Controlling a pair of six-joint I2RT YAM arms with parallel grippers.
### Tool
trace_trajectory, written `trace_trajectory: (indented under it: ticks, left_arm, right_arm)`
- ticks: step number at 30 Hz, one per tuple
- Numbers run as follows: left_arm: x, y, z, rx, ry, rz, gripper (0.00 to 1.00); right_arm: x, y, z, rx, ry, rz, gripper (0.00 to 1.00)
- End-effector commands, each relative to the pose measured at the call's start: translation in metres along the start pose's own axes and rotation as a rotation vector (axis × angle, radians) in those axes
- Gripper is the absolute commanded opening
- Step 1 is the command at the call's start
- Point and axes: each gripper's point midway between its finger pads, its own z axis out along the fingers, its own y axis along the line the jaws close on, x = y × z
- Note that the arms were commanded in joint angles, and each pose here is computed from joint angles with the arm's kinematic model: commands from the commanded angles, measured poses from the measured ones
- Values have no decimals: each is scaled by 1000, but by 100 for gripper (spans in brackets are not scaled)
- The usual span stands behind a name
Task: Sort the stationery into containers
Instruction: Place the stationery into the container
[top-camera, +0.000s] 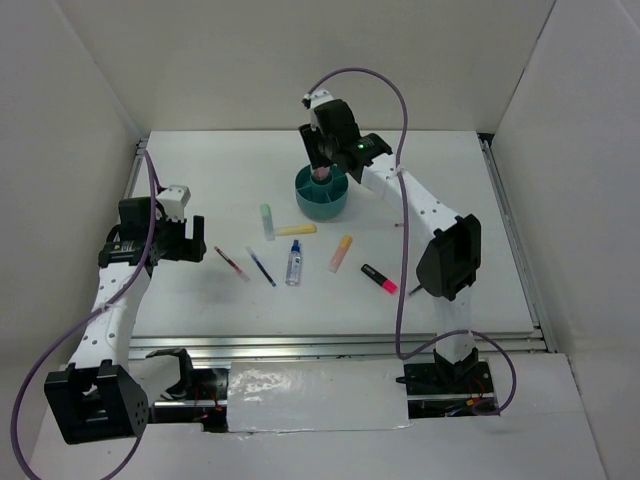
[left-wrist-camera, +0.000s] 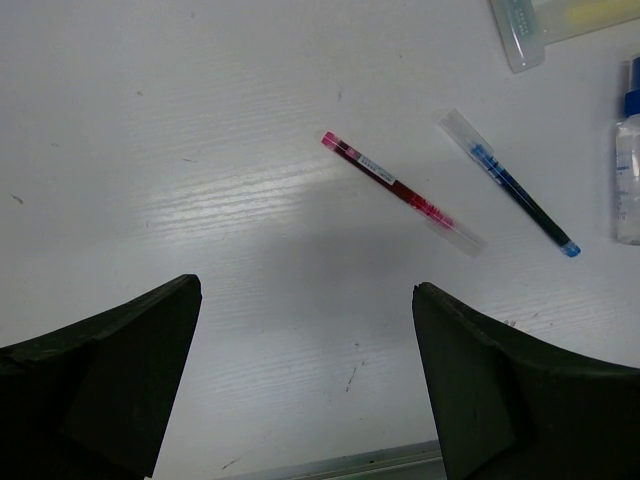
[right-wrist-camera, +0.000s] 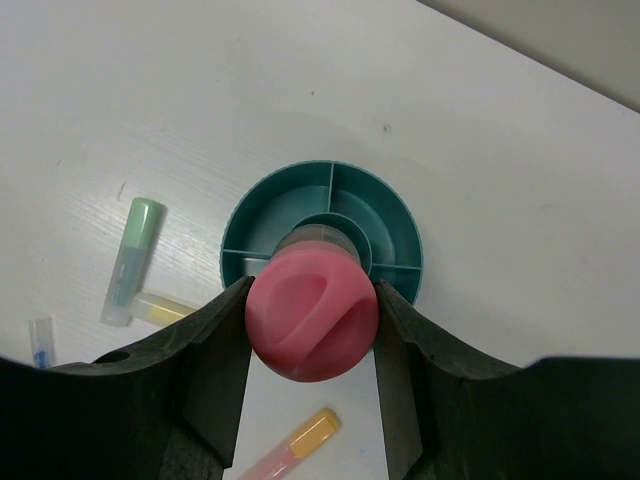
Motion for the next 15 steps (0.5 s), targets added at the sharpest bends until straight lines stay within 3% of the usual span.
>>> trace_trajectory:
  ticks: [1, 15]
  left_arm:
    - [-8, -1, -2, 14, -30, 15, 99]
    - [-5, -1, 1, 22, -14, 7, 99]
  right_arm:
    - [-29, 0, 2, 16, -97, 29, 0]
    - [-21, 2, 15, 5, -76, 28, 0]
